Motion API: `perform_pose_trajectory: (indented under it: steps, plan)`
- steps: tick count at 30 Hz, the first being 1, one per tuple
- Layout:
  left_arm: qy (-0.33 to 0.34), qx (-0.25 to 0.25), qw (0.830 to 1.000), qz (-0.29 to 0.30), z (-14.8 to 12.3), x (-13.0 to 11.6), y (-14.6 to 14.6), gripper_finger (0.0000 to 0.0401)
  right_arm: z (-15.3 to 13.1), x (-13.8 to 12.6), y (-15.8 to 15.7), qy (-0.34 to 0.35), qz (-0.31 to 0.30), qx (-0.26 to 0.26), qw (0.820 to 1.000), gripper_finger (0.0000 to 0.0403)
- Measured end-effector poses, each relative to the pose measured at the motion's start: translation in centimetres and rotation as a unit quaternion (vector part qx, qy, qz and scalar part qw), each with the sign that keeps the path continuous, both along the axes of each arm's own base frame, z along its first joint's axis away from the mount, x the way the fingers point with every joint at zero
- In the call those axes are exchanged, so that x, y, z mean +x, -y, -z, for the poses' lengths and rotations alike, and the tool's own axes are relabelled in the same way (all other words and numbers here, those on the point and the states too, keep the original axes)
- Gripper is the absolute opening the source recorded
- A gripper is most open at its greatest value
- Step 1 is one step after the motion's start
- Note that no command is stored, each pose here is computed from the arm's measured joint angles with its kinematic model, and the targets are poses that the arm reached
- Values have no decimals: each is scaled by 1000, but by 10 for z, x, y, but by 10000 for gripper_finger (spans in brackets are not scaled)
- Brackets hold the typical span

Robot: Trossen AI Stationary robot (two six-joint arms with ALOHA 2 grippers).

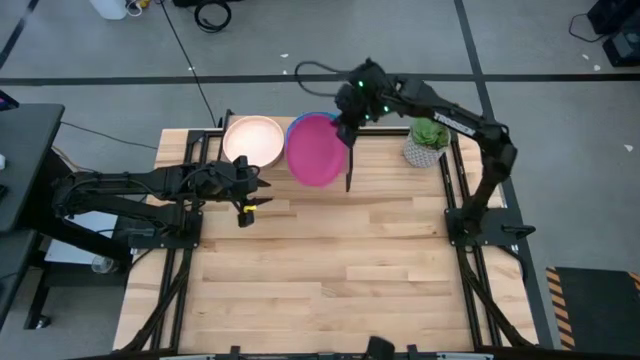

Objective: Place and stack plates onto a shelf
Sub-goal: Stack the pink plate on top of the blue plate on the shelf

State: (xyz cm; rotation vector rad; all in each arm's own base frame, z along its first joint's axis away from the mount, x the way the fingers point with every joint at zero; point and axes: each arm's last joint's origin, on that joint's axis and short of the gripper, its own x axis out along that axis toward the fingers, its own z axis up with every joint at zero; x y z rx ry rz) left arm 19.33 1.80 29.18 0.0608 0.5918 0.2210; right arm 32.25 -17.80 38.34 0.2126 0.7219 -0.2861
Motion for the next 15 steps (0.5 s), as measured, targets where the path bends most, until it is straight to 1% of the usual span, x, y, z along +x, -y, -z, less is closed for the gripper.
perform_pose_trajectory:
  steps: [6, 11, 15]
  plan:
    - [-1, -12, 1000, -8, 1, 0, 0, 192, -2, 3, 37, 35, -2, 23, 999, 15]
    - [1, -19, 1000, -13, 1, 0, 0, 192, 11, -2, 67, 21, 36, 32, 999, 15]
    - [1, -20, 1000, -13, 1, 0, 0, 192, 22, -7, 81, 6, 53, 49, 997, 17]
